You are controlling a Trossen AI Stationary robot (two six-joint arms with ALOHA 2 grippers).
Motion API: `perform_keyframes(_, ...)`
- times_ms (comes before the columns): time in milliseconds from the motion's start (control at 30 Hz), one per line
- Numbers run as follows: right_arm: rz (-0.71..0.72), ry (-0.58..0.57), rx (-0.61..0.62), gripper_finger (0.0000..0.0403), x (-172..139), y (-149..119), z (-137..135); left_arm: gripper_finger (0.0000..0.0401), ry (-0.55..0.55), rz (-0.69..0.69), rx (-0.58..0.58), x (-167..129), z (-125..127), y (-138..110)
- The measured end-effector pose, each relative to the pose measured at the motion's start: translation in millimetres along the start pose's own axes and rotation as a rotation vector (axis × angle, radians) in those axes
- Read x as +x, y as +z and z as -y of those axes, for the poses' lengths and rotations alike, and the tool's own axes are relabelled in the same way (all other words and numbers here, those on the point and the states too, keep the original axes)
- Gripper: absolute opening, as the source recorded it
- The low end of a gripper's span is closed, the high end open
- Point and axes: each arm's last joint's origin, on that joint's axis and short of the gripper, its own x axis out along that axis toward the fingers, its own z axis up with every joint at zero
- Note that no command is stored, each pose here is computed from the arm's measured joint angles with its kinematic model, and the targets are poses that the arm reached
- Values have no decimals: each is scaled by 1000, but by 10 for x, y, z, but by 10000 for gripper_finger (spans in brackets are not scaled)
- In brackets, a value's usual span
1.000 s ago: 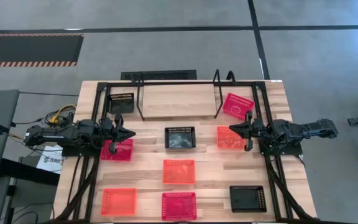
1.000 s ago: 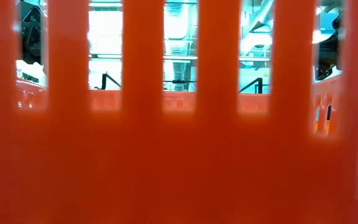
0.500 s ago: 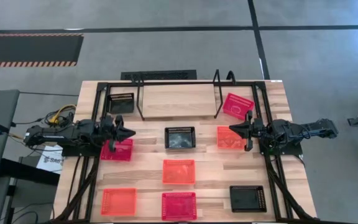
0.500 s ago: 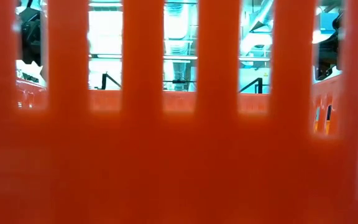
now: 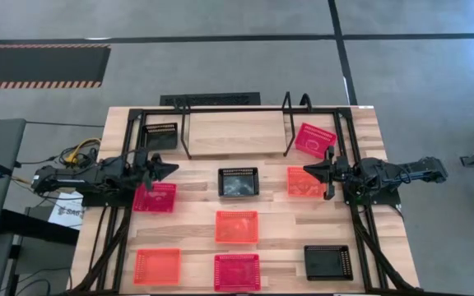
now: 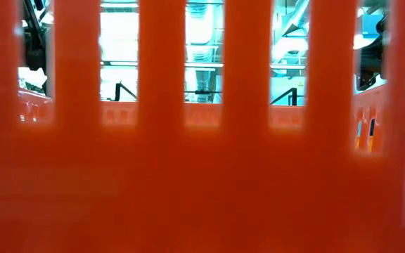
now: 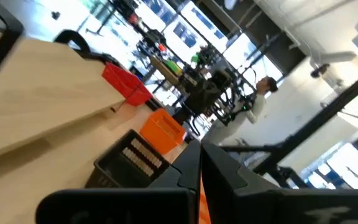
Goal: Stack baskets on shelf by color
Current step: Put the middle red bin on the shelf
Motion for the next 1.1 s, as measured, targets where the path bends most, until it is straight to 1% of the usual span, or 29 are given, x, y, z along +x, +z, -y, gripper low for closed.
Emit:
perform_keyframes(33, 8, 1, 33, 43, 0, 8, -1, 0, 6, 15, -1, 0, 2, 8)
perform_keyframes(100, 35, 5, 140, 43, -1, 35, -3, 0, 10, 43, -4, 0, 9, 25)
perform_keyframes(200, 123, 19, 294, 43, -6, 123, -1, 0, -11, 77, 14, -2, 34, 55)
perform_keyframes(300, 193, 40, 389, 43, -18, 195, -4, 0, -29, 100, 57, -5, 54, 77)
perform_keyframes(367, 217, 38, 401, 43, -23, 219, -1, 0, -35, 109, 81, -6, 61, 85)
perform_keyframes(500, 276, -62, 407, 43, -30, 254, 40, 0, -33, 109, 97, -6, 60, 84)
perform_keyframes(633, 360, -65, 438, 43, -54, 351, 59, 0, -20, 115, 120, -8, 65, 95)
perform_keyframes(700, 407, -42, 446, 43, -77, 441, 61, 0, 46, 88, 172, -13, 58, 102)
perform_keyframes(767, 485, 6, 451, 43, -127, 590, 56, 0, 110, 96, 210, -29, 101, 175)
perform_keyframes(833, 528, 35, 441, 43, -169, 713, 50, 0, 167, 100, 245, -54, 156, 260)
perform_keyframes(1000, 581, 18, 351, 43, -241, 1024, 42, 0, 313, 54, 325, -97, 316, 478)
perform_keyframes(1100, 583, 3, 300, 43, -247, 1182, 29, 0, 455, -4, 379, -106, 400, 600)
